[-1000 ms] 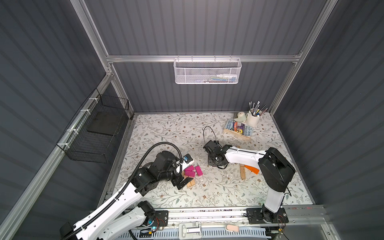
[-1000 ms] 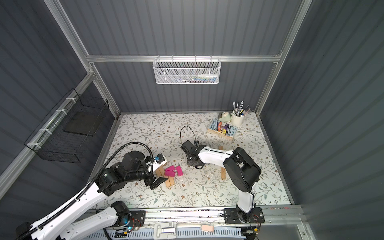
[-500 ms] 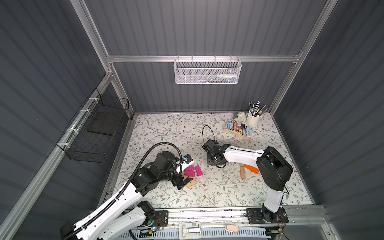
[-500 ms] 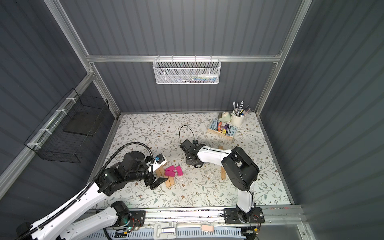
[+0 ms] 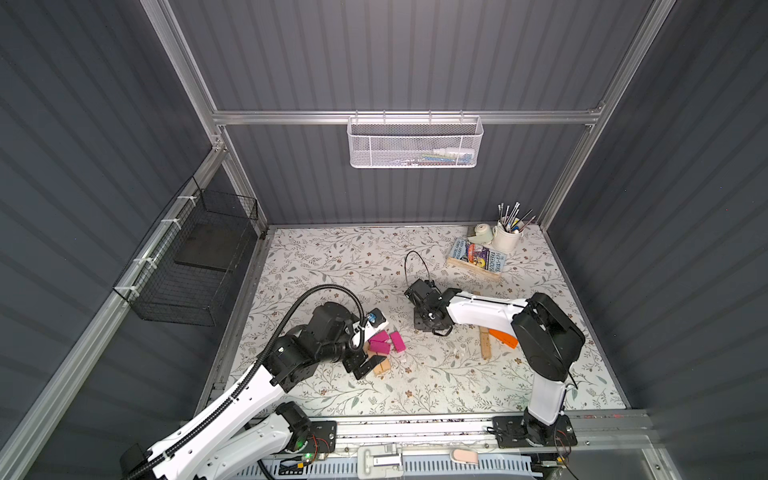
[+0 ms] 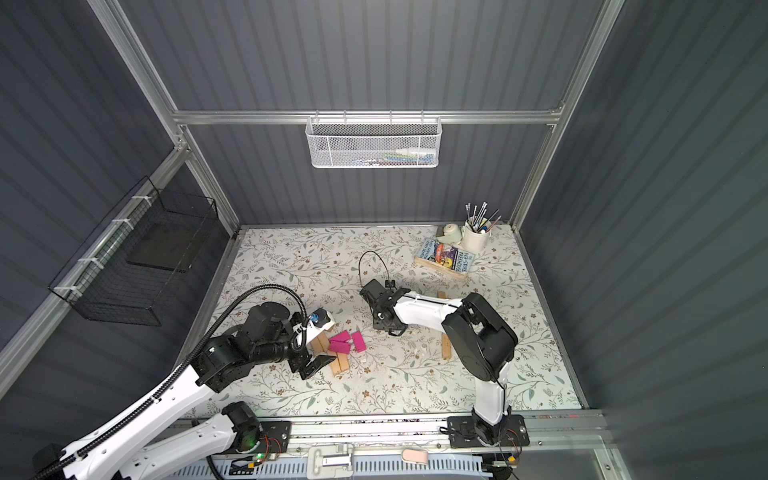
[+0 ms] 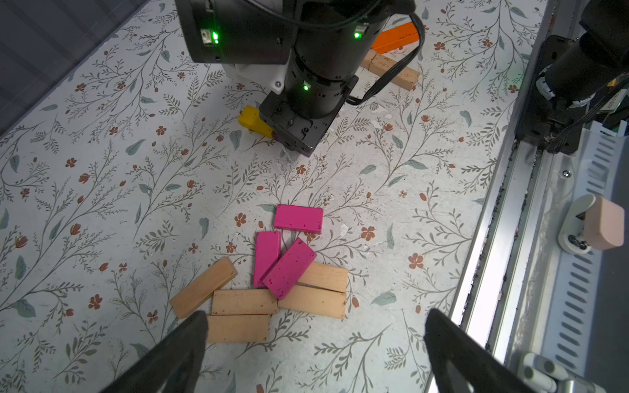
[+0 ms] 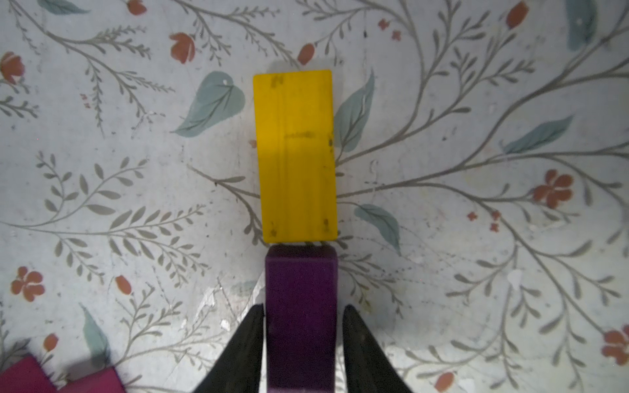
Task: Assemble the letter k with building blocks
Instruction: Assemble the building block at the center of the board, then pick up the building block from the center of the board.
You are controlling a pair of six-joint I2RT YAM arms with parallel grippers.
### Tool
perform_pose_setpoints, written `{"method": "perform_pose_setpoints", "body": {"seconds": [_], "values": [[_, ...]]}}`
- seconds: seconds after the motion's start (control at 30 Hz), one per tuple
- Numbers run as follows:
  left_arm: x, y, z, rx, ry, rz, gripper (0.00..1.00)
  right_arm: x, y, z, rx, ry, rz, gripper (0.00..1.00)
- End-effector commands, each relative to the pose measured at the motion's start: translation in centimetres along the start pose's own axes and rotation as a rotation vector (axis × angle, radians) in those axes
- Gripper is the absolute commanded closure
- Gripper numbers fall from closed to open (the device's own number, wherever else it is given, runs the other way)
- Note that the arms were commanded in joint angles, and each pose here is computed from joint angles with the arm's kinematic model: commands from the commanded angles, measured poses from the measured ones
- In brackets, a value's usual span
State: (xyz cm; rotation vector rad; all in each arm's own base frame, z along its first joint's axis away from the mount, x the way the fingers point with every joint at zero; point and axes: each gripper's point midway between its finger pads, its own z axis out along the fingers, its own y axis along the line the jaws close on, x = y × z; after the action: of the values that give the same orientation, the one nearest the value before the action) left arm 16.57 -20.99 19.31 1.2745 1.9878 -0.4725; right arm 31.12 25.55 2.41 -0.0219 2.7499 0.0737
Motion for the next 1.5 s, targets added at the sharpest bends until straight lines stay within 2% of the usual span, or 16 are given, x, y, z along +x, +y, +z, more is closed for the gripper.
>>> {"method": "perform_pose_setpoints", "body": {"seconds": [0.0,0.13,0.23,0.37,0.47,0.6,0.67,0.73,0.83,1.0,1.13,1.23,1.33,1.47], "values": [[0.2,0.2,0.1,-0.009,0.000,0.006,0.00,-0.5,-0.1,-0.5,0.006,-0.008,-0.001,0.58],[-0.1,3.4,-0.2,-0.193,-0.006,-0.118,0.00,-1.2,-0.1,-2.5,-0.029,-0.041,0.018,0.57],[-0.9,5.1,-1.0,-0.284,-0.026,-0.213,0.00,-2.2,-0.5,-5.4,-0.067,-0.117,0.042,0.55],[-0.7,5.5,-0.6,-0.298,0.018,-0.226,0.02,-3.2,-1.8,-9.5,-0.124,-0.238,0.055,0.49],[-0.3,3.8,0.8,-0.178,0.094,-0.124,0.04,-3.8,-3.2,-13.0,-0.165,-0.351,0.044,0.39],[1.7,0.4,2.6,0.073,0.227,0.139,0.01,-3.8,-4.6,-16.7,-0.265,-0.483,0.011,0.19],[3.0,0.1,3.2,0.129,0.313,0.220,0.01,-3.5,-5.2,-18.8,-0.328,-0.542,-0.003,0.11],[4.0,-0.4,3.7,0.201,0.386,0.292,0.01,-2.8,-5.8,-20.1,-0.367,-0.581,-0.038,0.07],[5.0,-0.7,4.7,0.282,0.434,0.405,0.01,-1.6,-6.0,-21.6,-0.425,-0.609,-0.110,0.06],[6.4,0.1,7.3,0.326,0.488,0.500,0.01,0.9,-5.2,-23.2,-0.537,-0.604,-0.255,0.06],[6.6,0.9,9.1,0.368,0.499,0.482,0.01,3.5,-3.5,-23.6,-0.655,-0.541,-0.406,0.11],[6.9,1.6,10.2,0.404,0.512,0.464,0.06,5.3,-2.1,-23.8,-0.747,-0.485,-0.507,0.13],[6.9,2.1,10.9,0.444,0.517,0.439,0.14,7.2,-1.3,-23.4,-0.813,-0.400,-0.567,0.13],[7.1,2.7,12.0,0.463,0.521,0.434,0.16,7.8,-0.7,-23.2,-0.847,-0.356,-0.585,0.15]]}}
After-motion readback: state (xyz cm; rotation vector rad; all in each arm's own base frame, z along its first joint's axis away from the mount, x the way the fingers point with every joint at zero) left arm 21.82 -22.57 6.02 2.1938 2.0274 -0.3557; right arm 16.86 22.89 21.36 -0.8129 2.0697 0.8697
